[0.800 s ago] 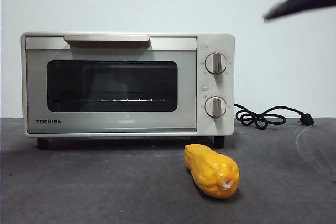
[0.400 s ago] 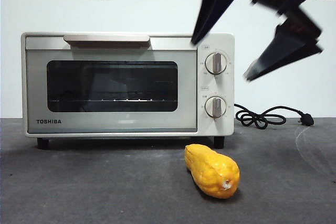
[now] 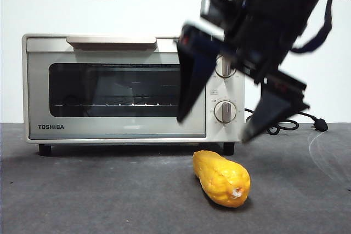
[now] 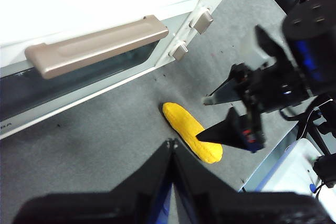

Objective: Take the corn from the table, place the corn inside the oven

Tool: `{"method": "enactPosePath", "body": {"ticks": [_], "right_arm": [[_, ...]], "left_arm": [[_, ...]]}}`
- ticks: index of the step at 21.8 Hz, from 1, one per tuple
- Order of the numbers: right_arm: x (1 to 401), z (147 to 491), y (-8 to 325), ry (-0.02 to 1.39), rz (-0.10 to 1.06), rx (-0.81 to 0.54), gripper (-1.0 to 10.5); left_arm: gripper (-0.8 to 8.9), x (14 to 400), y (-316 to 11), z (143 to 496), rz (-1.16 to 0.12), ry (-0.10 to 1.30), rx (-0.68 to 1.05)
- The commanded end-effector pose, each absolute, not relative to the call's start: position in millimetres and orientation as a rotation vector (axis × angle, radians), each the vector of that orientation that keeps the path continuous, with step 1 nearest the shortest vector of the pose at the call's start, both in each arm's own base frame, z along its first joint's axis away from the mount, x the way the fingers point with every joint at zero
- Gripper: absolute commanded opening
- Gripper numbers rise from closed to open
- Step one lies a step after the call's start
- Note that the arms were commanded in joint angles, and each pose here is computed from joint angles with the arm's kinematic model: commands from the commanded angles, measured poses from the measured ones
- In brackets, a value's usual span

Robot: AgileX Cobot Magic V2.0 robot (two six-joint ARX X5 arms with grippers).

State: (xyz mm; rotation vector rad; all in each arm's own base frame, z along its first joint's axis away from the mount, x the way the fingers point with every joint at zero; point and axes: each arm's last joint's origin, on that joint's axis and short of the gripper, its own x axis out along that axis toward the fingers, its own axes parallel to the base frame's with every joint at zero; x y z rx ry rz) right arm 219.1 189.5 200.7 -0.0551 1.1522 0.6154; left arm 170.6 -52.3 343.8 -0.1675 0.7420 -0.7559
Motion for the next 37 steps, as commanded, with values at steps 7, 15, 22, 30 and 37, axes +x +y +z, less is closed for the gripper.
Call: {"method": "enactPosePath", "body": {"ticks": [7, 15, 22, 30, 37], "right_arm": [[226.6, 167.3, 199.8, 1.253, 0.582, -0.089, 5.7], [219.4, 162.1, 211.9, 1.244, 0.571, -0.120, 1.7], [214.4, 168.4, 222.1, 1.219, 0.592, -0.149, -0.1], [201.3, 248.9, 266.9, 1.166, 0.811, -0.289, -0.1], [183.4, 326.0, 268.2, 0.986, 0.905, -0.316, -0.1]], "left_arm": [[-0.05, 171.2, -52.2, 343.7, -0.733, 0.737, -0.143], [-0.05, 173.9, -52.4, 341.9, -0.717, 0.747, -0.139], [-0.05, 174.8, -52.6, 342.0, -0.716, 0.743, -0.138], [-0.05, 194.4, -56.7, 352.3, -0.732, 0.560, -0.112], [-0.05, 222.1, -62.6, 355.0, -0.732, 0.435, -0.126]]}}
